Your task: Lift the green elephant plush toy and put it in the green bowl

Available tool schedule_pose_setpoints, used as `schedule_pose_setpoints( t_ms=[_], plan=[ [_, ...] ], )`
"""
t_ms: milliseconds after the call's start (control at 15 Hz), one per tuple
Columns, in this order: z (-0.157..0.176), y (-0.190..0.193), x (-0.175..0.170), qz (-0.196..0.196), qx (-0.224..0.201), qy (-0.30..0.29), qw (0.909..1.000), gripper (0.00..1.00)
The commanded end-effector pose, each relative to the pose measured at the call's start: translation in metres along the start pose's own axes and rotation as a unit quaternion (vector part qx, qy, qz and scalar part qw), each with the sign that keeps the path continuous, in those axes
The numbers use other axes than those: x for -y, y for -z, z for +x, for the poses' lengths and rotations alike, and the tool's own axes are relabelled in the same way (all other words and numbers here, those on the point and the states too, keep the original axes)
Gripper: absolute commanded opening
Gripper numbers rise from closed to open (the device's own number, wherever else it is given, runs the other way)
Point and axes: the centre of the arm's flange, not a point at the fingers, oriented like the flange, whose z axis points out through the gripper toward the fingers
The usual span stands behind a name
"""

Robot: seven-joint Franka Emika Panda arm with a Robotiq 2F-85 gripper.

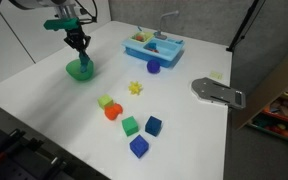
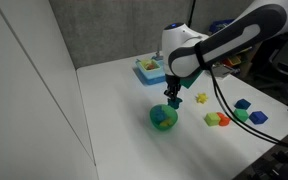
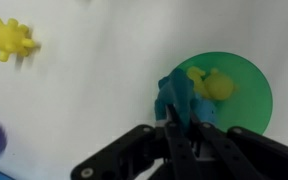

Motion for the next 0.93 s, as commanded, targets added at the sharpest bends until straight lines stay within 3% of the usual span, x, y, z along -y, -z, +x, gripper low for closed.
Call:
schedule_pose_setpoints(
  t_ms=[0,400,467,533,867],
  plan=[
    [-0.002,0.005,0.015,-0.001,0.003,0.024,0.9997,0.05],
    [0.000,-0.005,0.039,0.006,0.016,0.053,0.9984,0.05],
    [0.000,-0.007,0.040,0.005,0.017,0.054,0.9984,0.25],
    [0.000,-0.008,0.040,0.004,0.018,0.054,0.9983,0.37],
    [-0.003,0.004,0.034,0.002,0.012,0.042,0.9991,0.75]
  ],
)
